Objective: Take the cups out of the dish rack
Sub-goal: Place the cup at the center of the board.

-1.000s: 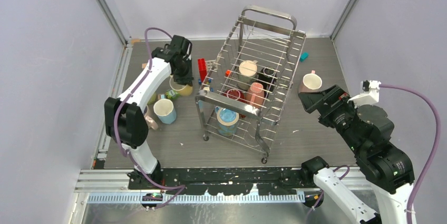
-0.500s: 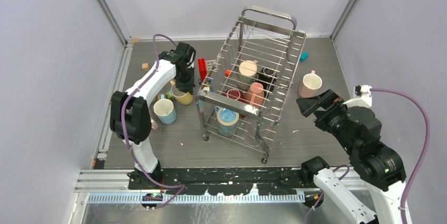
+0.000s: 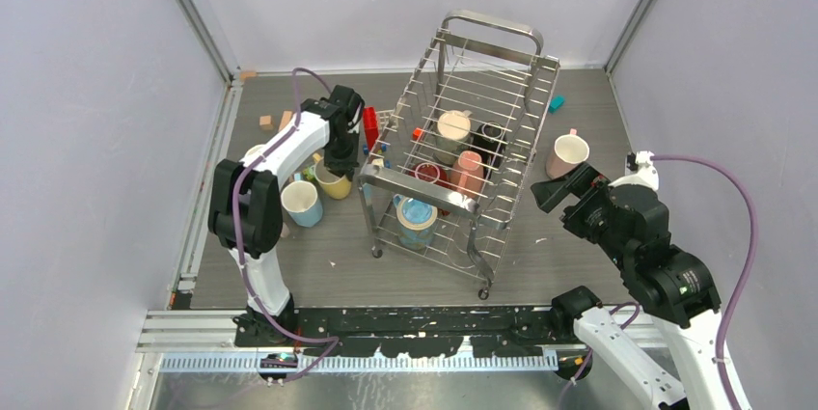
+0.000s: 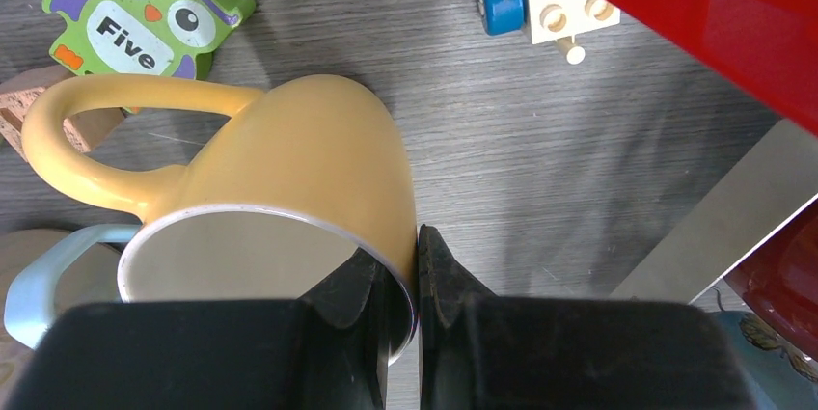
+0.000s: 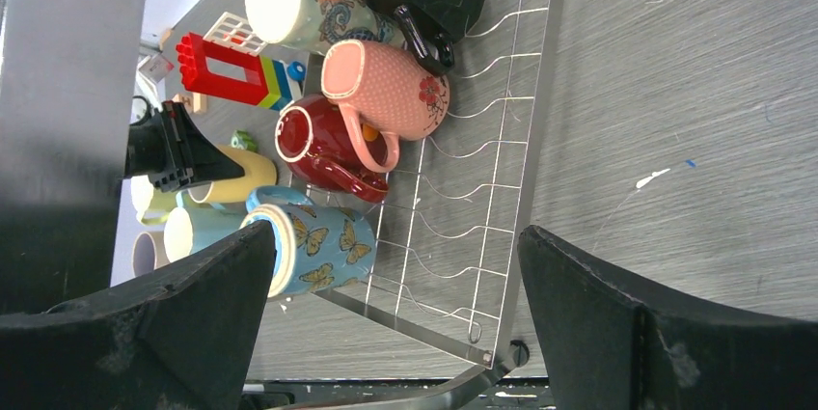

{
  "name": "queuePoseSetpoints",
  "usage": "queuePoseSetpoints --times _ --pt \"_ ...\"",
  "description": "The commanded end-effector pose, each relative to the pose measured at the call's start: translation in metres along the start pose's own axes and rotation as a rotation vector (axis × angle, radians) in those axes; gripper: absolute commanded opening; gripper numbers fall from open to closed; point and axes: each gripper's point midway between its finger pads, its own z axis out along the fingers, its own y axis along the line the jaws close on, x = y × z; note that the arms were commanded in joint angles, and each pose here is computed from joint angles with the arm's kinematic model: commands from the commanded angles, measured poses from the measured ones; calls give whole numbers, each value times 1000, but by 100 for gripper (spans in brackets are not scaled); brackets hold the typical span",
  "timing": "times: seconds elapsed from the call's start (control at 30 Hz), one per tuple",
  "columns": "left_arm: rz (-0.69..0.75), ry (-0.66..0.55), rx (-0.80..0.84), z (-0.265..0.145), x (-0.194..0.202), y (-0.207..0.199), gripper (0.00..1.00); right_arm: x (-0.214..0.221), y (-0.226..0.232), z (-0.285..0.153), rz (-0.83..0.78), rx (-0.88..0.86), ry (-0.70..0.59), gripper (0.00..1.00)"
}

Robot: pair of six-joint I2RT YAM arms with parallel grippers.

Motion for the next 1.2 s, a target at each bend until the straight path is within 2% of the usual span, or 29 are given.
queuePoseSetpoints --times 0.0,0.17,0.4,0.67,0.77,0.83,0.97,1.17 --pt "17 -53 -14 0 -10 2 11 -7 11 5 21 -36 -28 100" --pt "16 -64 -16 -2 -11 2 28 -9 8 5 23 -24 -40 100" --pt "12 -96 2 -15 -16 0 45 -8 7 7 36 -13 -42 100" --pt "-22 -212 88 -61 -34 -13 68 -10 7 8 48 -11 -53 100" --pt "-40 -266 119 -82 -40 -17 83 -9 8 10 53 -11 -45 100" --pt "-50 -306 131 -95 -45 -18 89 -9 9 11 57 -13 -42 100" --pt "-76 -388 145 -123 -53 -17 99 -7 9 14 59 -10 -35 100" --pt "-113 -536 182 -179 -61 -12 100 -3 6 25 55 12 -26 100"
